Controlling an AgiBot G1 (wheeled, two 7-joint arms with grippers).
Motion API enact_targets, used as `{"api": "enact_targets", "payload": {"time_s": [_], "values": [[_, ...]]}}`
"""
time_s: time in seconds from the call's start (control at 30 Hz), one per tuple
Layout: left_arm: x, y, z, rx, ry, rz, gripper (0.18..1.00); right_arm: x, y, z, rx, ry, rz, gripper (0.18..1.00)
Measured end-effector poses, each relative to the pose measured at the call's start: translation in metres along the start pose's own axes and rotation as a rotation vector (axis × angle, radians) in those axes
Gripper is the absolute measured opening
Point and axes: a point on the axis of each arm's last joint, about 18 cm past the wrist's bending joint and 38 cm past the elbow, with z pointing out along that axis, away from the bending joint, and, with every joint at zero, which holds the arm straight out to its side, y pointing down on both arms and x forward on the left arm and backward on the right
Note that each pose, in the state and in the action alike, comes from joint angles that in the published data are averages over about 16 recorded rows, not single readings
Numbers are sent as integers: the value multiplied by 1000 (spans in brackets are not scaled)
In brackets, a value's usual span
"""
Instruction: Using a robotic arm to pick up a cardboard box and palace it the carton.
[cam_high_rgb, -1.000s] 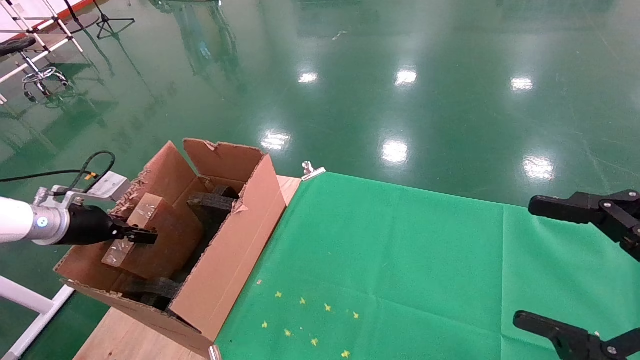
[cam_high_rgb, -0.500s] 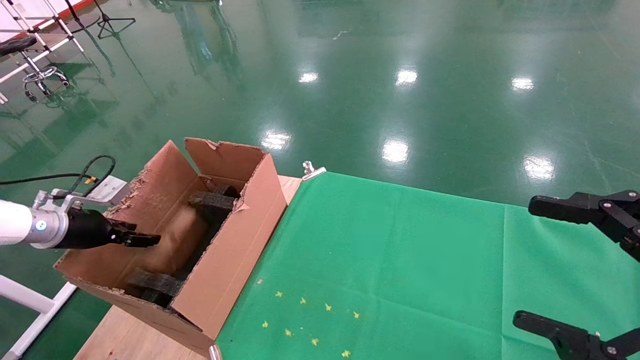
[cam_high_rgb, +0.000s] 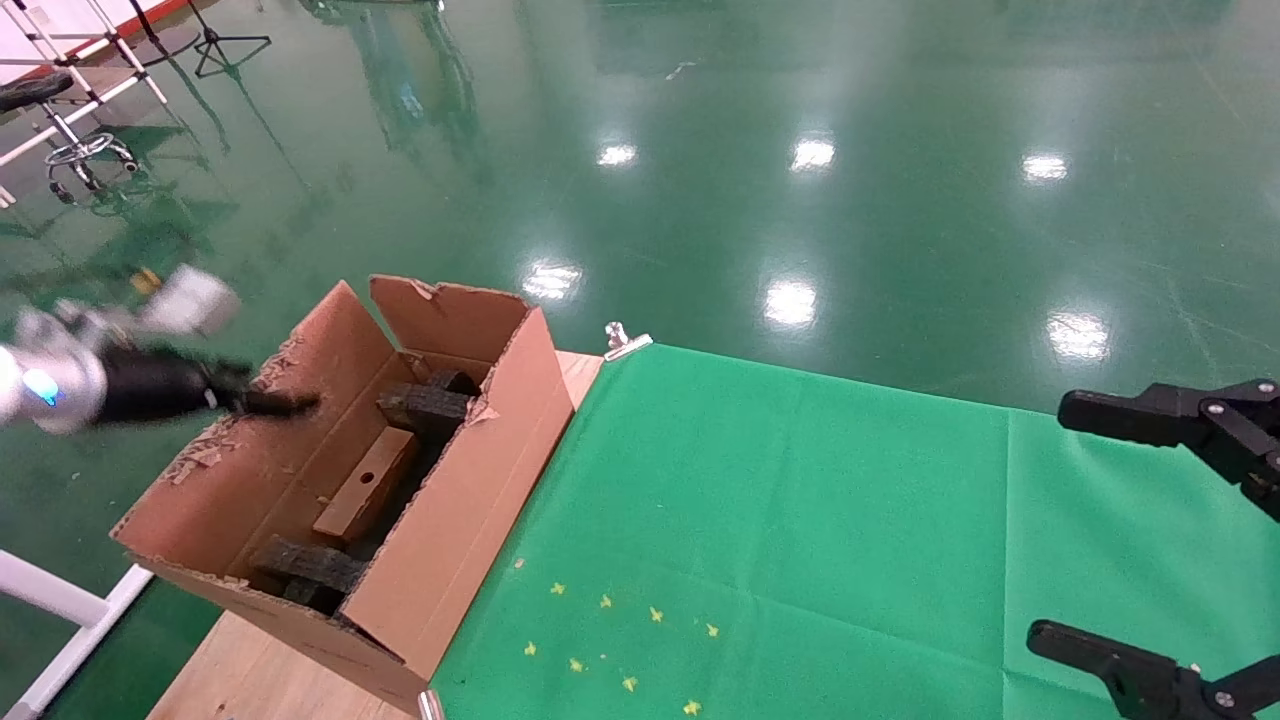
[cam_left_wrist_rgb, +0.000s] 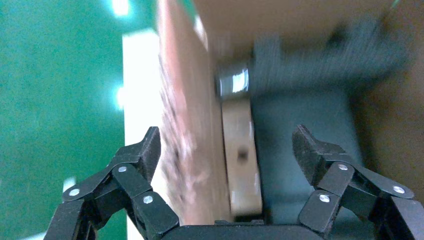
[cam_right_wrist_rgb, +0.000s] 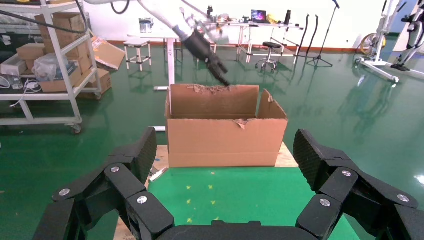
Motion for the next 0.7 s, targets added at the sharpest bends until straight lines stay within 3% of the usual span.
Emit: {"api": "enact_targets", "payload": {"time_s": [0.3,0.7], "values": [[-12,-27,-29,97,0,50,980,0,0,0,0,0,0,1001],[7,-43,-23,151,60,95,1001,0,0,0,0,0,0,1001]]}}
